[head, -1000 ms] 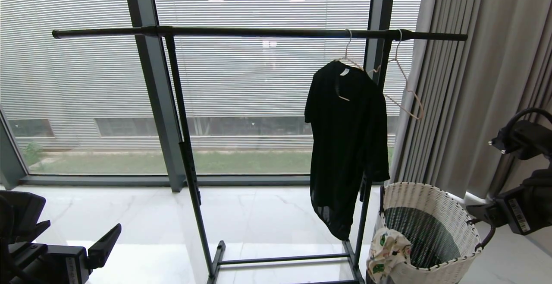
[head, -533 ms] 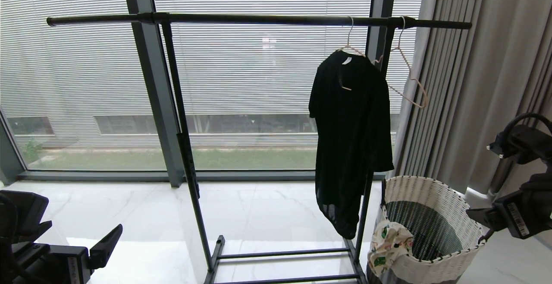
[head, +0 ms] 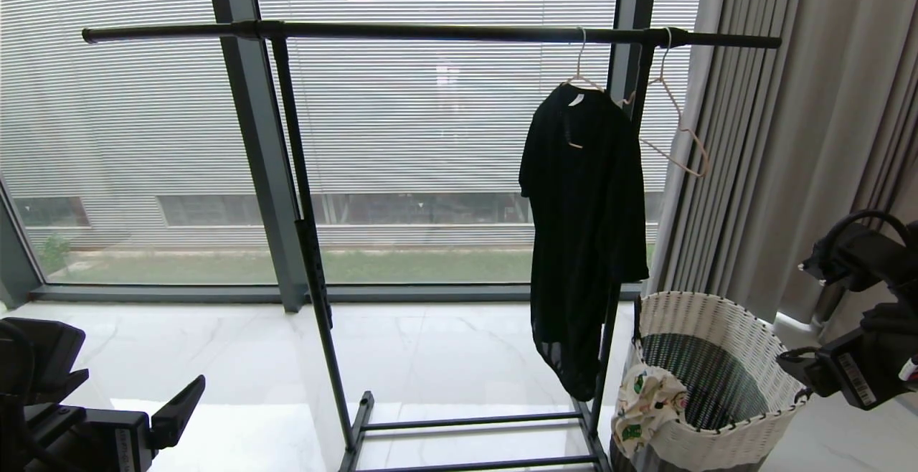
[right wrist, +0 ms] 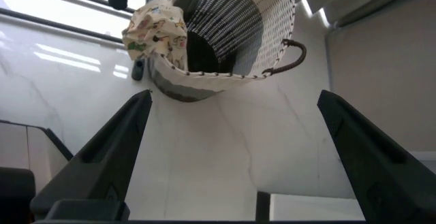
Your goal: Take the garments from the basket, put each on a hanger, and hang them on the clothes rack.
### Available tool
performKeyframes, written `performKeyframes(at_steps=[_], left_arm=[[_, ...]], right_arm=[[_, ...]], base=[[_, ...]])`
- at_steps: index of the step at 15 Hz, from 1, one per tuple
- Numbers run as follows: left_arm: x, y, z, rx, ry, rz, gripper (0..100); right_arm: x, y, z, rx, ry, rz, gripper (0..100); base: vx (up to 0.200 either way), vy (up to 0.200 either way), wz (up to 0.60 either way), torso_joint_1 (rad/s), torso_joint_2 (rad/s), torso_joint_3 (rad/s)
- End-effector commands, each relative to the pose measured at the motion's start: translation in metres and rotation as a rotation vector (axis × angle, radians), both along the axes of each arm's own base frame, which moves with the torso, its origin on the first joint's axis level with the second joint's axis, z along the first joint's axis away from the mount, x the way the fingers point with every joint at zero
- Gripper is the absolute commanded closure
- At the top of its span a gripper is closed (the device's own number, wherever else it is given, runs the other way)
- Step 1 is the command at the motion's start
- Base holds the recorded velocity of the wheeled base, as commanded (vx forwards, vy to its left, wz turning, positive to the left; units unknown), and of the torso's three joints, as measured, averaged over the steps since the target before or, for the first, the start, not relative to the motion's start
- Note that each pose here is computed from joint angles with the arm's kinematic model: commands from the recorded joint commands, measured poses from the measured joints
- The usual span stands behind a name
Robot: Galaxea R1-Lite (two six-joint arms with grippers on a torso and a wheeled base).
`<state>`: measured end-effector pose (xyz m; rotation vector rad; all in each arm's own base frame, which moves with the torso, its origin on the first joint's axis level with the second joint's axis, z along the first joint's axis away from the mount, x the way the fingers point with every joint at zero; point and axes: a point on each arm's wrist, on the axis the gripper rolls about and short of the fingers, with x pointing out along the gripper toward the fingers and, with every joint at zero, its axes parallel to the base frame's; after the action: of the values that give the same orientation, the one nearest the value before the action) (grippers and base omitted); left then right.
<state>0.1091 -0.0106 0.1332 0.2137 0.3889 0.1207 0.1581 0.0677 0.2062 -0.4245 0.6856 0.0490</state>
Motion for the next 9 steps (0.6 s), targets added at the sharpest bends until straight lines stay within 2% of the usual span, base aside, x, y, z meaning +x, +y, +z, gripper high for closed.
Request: performKeyframes(at_steps=[1, 4, 9], left_arm=[[0.001, 0.0, -0.001, 0.002, 0.01, 0.001, 0], [0.001, 0.0, -0.001, 0.003, 0.007, 0.0, 0], [0.001, 0.0, -0.001, 0.003, 0.008, -0.002, 0]], right_arm=[[0.001, 0.001, -0.005, 0.007, -0.02, -0.002, 0], [-0.001, -0.001, -0.016, -0.016, -0.026, 0.019, 0], [-0.002, -0.001, -0.016, -0.017, -0.046, 0.026, 0]], base=[[0.0, 0.0, 0.0, 0.0, 0.0, 0.0], [0.0, 0.0, 0.0, 0.0, 0.0, 0.0], [0.0, 0.0, 0.0, 0.0, 0.0, 0.0]])
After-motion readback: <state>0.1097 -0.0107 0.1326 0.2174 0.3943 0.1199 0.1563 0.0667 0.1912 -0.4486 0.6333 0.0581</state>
